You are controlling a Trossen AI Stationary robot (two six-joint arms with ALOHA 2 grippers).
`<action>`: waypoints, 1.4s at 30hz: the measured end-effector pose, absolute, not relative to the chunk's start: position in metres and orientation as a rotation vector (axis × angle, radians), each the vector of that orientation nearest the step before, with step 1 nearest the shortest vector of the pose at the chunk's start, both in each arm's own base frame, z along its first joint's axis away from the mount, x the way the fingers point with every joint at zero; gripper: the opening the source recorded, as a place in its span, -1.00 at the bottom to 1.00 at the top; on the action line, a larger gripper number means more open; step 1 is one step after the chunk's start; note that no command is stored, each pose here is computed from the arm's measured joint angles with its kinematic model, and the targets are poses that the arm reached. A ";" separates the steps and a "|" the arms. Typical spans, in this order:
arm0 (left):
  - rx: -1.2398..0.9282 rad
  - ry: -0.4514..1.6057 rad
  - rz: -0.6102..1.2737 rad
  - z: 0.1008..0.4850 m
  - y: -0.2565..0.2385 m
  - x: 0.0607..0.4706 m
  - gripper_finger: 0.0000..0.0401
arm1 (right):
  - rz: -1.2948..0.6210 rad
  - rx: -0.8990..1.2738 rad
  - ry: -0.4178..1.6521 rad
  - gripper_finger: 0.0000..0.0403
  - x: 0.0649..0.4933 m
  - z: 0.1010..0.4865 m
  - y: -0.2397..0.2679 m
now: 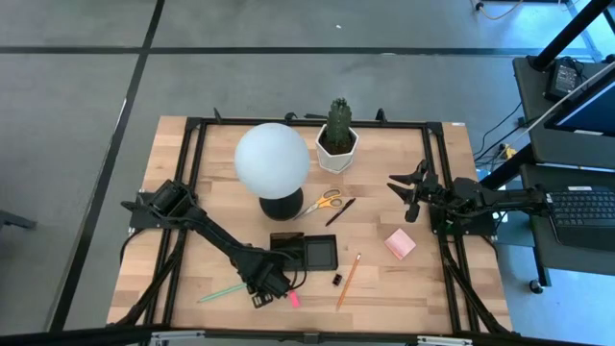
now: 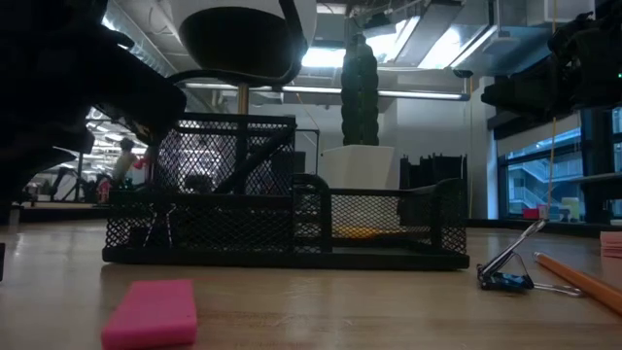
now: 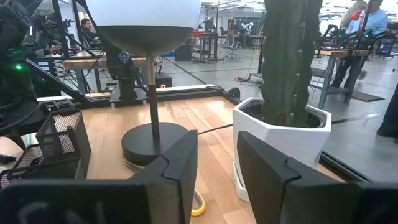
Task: Pick and place office supplies into organizer
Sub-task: Put the light blue pencil into the desk organizer
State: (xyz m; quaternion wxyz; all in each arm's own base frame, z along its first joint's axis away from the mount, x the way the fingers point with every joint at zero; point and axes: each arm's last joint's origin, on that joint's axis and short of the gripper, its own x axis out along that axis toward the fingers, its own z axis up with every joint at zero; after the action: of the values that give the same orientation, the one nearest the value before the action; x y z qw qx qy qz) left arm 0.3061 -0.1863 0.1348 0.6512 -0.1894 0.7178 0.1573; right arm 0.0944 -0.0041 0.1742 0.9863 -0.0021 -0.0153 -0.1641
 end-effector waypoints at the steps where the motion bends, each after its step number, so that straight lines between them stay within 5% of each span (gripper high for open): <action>1: -0.430 1.628 0.357 0.135 -0.186 0.306 -0.41 | -0.330 -0.004 -0.031 -0.41 0.094 0.174 -0.004; 10: -0.430 1.623 0.355 0.135 -0.187 0.306 -0.45 | -0.330 -0.004 -0.031 -0.41 0.094 0.174 -0.004; 28: -0.436 1.667 0.328 0.129 -0.193 0.304 -0.96 | -0.330 -0.004 -0.031 -0.41 0.094 0.174 -0.004; 42: -0.389 1.544 0.354 0.145 -0.199 0.298 -0.98 | -0.330 -0.004 -0.031 -0.41 0.094 0.174 -0.004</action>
State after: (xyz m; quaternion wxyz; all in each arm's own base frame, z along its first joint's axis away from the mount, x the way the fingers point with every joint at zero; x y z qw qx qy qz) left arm 0.2978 -0.1985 0.1449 0.6854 -0.1736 0.6892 0.1582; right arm 0.0944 -0.0041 0.1741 0.9863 -0.0018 -0.0153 -0.1643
